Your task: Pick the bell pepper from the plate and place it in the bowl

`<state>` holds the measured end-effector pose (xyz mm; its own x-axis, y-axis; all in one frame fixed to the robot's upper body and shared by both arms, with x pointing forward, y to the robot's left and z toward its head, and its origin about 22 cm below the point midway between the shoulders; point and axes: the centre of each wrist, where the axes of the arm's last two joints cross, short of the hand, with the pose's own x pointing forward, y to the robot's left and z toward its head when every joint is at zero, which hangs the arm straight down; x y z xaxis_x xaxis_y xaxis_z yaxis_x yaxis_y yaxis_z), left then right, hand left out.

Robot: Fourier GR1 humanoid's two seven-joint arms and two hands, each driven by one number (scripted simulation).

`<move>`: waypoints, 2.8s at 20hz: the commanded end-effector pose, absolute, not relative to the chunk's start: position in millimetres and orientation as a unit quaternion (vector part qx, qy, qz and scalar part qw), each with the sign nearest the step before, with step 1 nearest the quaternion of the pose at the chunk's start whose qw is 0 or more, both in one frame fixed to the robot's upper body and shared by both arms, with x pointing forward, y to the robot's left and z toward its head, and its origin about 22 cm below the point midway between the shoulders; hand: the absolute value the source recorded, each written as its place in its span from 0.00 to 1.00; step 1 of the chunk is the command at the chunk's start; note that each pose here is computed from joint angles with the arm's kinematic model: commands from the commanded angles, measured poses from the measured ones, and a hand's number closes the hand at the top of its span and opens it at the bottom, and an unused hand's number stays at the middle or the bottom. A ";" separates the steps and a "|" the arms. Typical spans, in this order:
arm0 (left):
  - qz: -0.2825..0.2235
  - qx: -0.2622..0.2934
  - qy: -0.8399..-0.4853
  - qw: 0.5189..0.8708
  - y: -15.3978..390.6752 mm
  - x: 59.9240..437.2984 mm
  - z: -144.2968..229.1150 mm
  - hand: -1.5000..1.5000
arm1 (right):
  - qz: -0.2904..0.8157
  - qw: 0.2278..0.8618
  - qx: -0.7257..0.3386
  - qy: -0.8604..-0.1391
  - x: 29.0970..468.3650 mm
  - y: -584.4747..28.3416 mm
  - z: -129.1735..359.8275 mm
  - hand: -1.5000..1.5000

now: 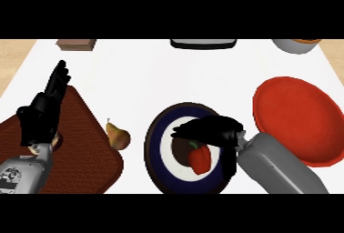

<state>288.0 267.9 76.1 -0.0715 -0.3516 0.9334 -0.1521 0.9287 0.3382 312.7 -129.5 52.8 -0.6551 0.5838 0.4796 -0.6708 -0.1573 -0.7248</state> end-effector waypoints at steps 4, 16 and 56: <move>-0.075 0.168 -0.727 0.661 266.8 278.3 69.5 0.50 | 0.760 0.419 0.051 -0.494 320.7 -113.1 19.8 0.00; -0.074 0.168 -0.728 0.661 252.6 291.9 84.4 0.50 | 0.784 0.351 0.043 -0.510 322.8 -117.8 -10.7 1.00; -0.066 0.179 -0.721 0.666 268.9 288.1 69.8 0.50 | 0.225 0.597 -0.316 -0.702 136.2 -93.8 126.1 1.00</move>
